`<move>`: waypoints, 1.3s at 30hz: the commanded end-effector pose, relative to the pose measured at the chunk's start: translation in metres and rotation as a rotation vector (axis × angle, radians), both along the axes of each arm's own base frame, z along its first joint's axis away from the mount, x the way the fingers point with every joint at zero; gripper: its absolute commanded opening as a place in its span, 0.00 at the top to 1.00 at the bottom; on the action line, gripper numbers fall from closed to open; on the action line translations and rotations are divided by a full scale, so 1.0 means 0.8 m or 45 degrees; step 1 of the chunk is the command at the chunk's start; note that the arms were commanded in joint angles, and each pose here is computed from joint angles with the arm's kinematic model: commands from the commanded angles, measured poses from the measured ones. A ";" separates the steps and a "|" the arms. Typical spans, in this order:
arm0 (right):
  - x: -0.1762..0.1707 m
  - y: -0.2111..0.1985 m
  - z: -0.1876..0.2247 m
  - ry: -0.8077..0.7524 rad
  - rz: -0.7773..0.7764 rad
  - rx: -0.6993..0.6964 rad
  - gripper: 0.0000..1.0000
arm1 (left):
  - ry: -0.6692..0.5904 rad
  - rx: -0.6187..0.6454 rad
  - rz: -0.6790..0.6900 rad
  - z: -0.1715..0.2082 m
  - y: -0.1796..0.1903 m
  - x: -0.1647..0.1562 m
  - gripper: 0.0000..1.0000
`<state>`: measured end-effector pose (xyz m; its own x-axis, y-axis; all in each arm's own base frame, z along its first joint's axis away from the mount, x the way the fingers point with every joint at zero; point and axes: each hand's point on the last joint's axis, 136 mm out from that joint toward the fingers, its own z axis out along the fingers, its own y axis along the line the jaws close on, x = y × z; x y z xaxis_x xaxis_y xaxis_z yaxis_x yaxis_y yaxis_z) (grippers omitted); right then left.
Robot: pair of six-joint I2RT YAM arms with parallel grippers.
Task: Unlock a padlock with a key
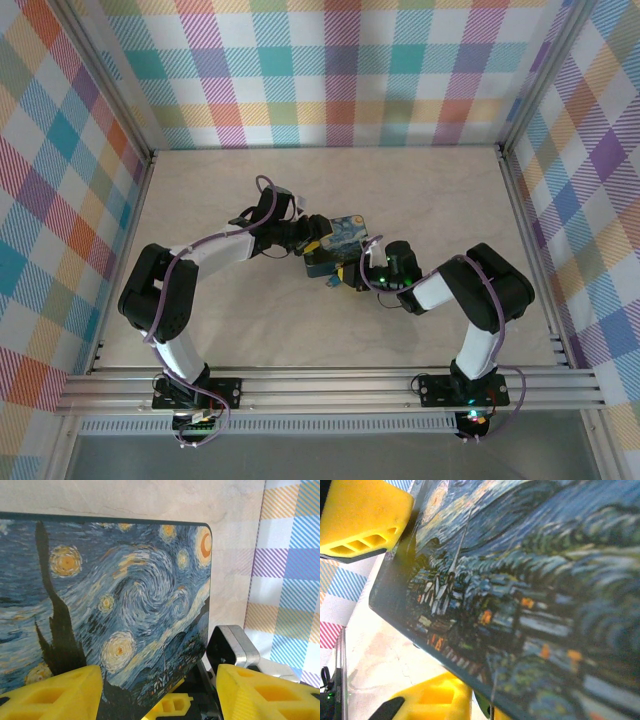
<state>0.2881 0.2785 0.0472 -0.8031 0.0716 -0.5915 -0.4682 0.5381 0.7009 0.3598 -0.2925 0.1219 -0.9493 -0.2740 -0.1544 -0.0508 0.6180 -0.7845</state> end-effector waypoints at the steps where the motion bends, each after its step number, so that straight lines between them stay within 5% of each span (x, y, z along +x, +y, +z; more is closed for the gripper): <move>1: -0.006 0.008 0.022 -0.049 0.054 0.056 0.87 | 0.025 0.028 0.010 -0.011 0.003 -0.010 0.38; 9: -0.003 0.005 0.019 -0.042 0.021 0.046 0.94 | 0.028 0.040 0.010 -0.015 0.005 -0.011 0.38; 39: 0.012 -0.015 0.041 -0.090 -0.141 0.073 0.97 | 0.042 0.059 0.006 -0.025 0.010 -0.018 0.38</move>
<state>0.2903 0.2649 0.0557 -0.7932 0.1514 -0.5899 -0.4129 0.5784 0.7036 0.3621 -0.2917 0.1224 -0.9415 -0.2834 -0.1823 -0.0314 0.6124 -0.7900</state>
